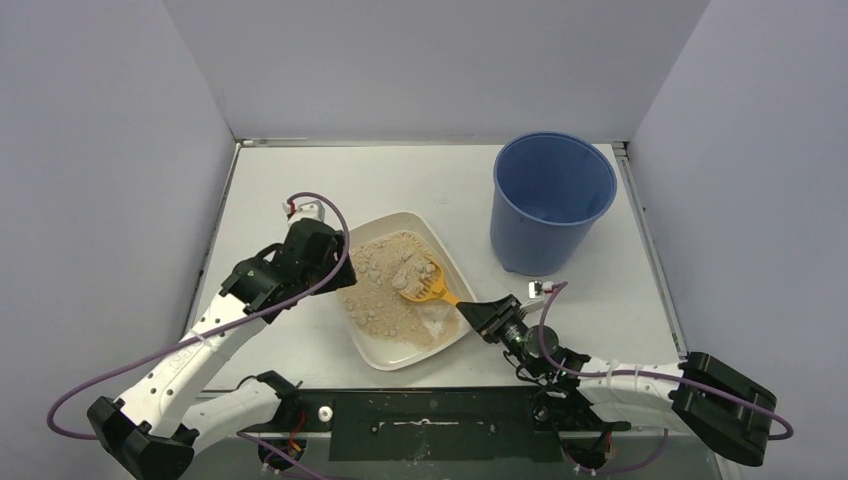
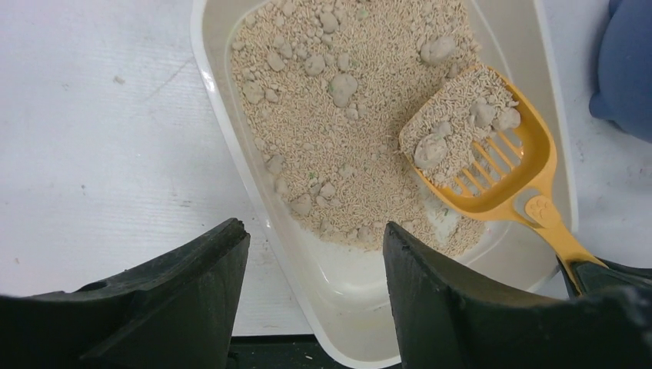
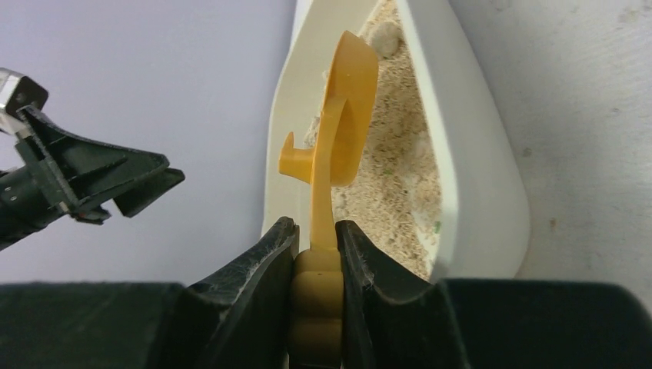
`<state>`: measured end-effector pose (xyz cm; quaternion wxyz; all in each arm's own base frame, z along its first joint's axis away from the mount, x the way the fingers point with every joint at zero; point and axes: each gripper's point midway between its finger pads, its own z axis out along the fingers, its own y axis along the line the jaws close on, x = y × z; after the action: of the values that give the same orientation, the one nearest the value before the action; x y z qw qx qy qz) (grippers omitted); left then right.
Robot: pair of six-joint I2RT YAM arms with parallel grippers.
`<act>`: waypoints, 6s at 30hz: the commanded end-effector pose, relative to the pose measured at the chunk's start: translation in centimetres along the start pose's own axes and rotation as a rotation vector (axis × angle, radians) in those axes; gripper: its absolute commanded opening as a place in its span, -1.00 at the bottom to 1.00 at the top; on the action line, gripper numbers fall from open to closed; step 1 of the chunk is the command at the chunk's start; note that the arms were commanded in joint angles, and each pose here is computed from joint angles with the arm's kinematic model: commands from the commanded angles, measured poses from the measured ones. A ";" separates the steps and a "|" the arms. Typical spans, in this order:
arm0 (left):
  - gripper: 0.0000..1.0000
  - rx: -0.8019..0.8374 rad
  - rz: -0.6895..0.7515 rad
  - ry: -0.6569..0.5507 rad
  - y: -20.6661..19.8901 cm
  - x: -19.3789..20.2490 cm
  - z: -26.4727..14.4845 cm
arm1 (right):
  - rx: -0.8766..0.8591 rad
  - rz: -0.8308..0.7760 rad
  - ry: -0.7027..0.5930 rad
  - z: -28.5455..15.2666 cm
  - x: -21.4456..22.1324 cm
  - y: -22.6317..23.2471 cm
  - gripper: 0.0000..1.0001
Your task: Clean the litter box
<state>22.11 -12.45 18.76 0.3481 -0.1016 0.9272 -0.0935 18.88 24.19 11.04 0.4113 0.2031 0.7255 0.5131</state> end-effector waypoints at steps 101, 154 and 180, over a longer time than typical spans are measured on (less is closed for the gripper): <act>0.46 0.057 0.145 -0.298 0.7 -7.9 -7.2 | -0.341 0.185 0.006 -3.5 -4.3 11.2 -1.00; 0.46 0.128 0.181 -0.223 -0.8 -5.1 -3.3 | 0.446 -0.529 -0.711 -14.3 -26.7 15.3 -1.00; 0.46 0.121 0.169 -0.213 0.3 -4.1 -3.7 | 0.663 -1.463 -0.309 -10.7 -26.6 17.1 -1.00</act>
<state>22.63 -10.80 23.51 0.4486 -0.0023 0.8883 -0.0982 23.22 5.15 36.82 0.6651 -0.0468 0.7365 -0.1142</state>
